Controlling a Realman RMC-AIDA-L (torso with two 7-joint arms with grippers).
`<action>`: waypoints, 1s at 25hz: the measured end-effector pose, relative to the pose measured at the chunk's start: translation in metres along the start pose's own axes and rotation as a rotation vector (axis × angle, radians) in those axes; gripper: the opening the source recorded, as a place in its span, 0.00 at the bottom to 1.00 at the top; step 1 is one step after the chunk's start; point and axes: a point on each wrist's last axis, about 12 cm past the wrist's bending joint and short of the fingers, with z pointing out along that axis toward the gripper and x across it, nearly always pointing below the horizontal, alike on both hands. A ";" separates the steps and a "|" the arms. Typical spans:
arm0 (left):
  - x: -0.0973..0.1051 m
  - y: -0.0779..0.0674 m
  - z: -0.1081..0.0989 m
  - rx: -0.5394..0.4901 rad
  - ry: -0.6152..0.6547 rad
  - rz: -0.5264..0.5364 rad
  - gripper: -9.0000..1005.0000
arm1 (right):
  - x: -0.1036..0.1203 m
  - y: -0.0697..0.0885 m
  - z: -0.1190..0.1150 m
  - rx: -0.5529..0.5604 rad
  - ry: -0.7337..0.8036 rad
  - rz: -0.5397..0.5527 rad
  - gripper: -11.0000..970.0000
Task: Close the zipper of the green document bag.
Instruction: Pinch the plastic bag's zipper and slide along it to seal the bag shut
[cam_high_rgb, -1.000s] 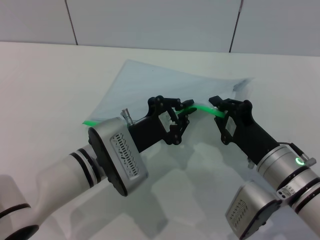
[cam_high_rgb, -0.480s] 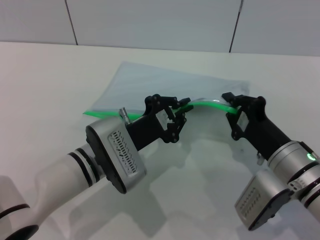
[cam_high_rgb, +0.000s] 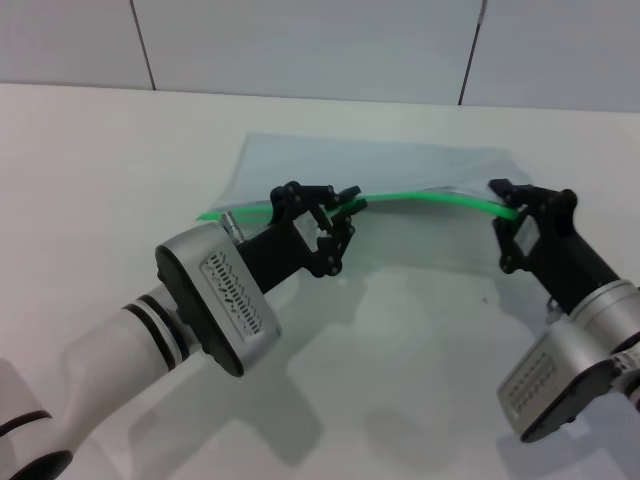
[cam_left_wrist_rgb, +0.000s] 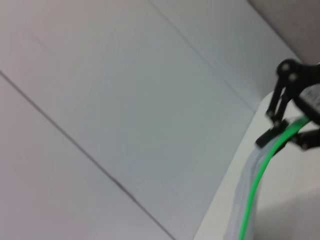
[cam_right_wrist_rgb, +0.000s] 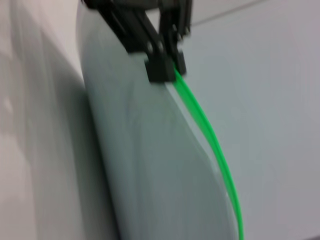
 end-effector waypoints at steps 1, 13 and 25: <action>0.001 0.001 0.000 -0.007 0.005 -0.004 0.10 | 0.003 0.000 -0.001 0.004 0.014 0.007 0.04; 0.011 0.012 -0.006 -0.120 0.077 -0.072 0.10 | 0.029 -0.003 -0.014 0.053 0.136 0.070 0.04; 0.016 0.016 -0.010 -0.167 0.105 -0.103 0.11 | 0.045 -0.011 -0.021 0.115 0.203 0.072 0.03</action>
